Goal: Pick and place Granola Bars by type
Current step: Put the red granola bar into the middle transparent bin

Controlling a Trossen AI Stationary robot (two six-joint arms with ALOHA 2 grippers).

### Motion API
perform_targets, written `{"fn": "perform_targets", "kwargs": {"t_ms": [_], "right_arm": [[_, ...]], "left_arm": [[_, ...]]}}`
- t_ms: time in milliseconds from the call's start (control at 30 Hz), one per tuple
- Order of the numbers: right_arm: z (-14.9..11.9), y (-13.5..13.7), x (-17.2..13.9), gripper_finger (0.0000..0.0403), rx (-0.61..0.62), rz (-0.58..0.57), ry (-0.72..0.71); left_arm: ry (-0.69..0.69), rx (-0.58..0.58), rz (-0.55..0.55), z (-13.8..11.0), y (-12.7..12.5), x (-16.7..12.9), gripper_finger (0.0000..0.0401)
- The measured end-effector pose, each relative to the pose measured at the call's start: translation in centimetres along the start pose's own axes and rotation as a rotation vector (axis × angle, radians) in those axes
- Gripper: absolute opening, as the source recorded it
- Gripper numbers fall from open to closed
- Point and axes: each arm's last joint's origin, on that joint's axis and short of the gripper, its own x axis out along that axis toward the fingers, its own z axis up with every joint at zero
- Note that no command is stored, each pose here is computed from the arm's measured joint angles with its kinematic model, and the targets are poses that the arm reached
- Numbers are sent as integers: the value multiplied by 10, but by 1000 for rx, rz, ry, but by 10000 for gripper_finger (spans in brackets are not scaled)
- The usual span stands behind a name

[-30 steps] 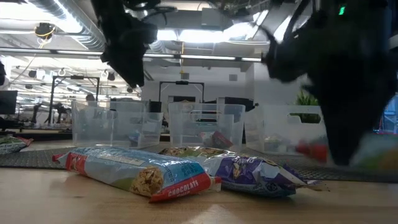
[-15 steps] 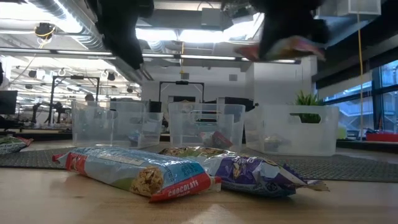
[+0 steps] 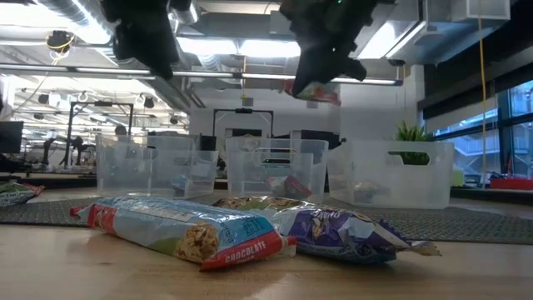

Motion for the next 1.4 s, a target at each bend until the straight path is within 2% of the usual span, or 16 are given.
{"fn": "perform_targets", "kwargs": {"t_ms": [100,233,300,400,633,900,1167,1400], "right_arm": [[8,-6,6,60,-3,-5,-23],[12,-5,20,60,-41,0,-41],[11,-4,27,60,-64,4,-37],[8,-1,39,60,-88,10,-10],[0,0,64,60,-132,-18,44],[-10,1,88,60,-202,-2,113],[-12,2,93,60,-244,-4,118],[-12,2,92,60,-248,-3,117]], "left_arm": [[-48,35,-71,-2,-15,2,169],[-144,164,-182,-1,-39,11,170],[-172,238,-214,-2,-49,16,170],[-191,266,-231,-5,-57,23,169],[-137,167,-200,-16,-63,36,157],[-29,68,-155,-36,-65,34,142],[67,-145,-115,-58,-68,27,136],[86,-105,-145,-71,-77,20,138]]}}
